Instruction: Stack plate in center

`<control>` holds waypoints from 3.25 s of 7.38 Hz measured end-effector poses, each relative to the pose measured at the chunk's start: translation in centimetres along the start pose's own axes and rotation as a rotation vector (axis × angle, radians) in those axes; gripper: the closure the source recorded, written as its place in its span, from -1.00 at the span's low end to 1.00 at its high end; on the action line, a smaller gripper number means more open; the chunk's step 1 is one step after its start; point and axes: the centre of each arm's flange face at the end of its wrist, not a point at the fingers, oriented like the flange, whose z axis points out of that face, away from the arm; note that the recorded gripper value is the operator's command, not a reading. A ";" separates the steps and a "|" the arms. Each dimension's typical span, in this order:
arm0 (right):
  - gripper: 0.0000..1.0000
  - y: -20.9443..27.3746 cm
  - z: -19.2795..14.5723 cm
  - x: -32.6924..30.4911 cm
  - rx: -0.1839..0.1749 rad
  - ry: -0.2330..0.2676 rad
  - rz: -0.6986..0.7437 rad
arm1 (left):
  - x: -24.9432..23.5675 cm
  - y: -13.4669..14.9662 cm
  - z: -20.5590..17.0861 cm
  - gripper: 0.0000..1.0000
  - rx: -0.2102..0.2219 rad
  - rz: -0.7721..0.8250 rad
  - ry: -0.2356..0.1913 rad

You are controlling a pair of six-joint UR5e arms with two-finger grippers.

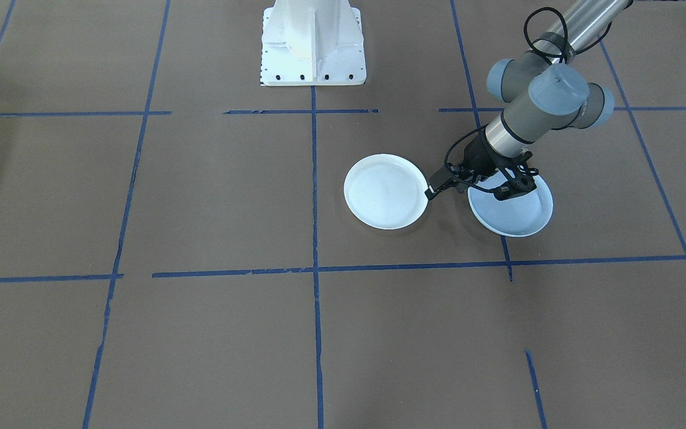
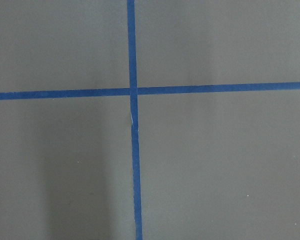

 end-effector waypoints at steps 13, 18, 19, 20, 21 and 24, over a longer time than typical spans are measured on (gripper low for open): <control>-1.00 0.0 0.0 0.0 0.000 -0.001 0.000 | -1.7 -1.6 -5.7 1.00 -0.046 0.124 0.041; -1.00 0.0 0.0 0.0 0.000 0.000 0.000 | -17.7 -7.1 -12.9 1.00 -0.055 0.263 -0.070; -1.00 0.0 0.0 0.0 0.000 0.000 0.000 | -19.5 -8.0 -12.7 1.00 -0.070 0.252 -0.085; -1.00 0.0 0.0 0.0 0.000 -0.001 -0.001 | -20.7 -8.6 -12.5 1.00 -0.081 0.247 -0.095; -1.00 0.0 0.0 0.0 0.000 -0.001 -0.001 | -21.1 -8.9 -12.3 0.97 -0.088 0.243 -0.099; -1.00 0.0 0.0 0.0 0.000 -0.001 0.000 | -20.8 -8.9 -12.0 0.06 -0.106 0.225 -0.092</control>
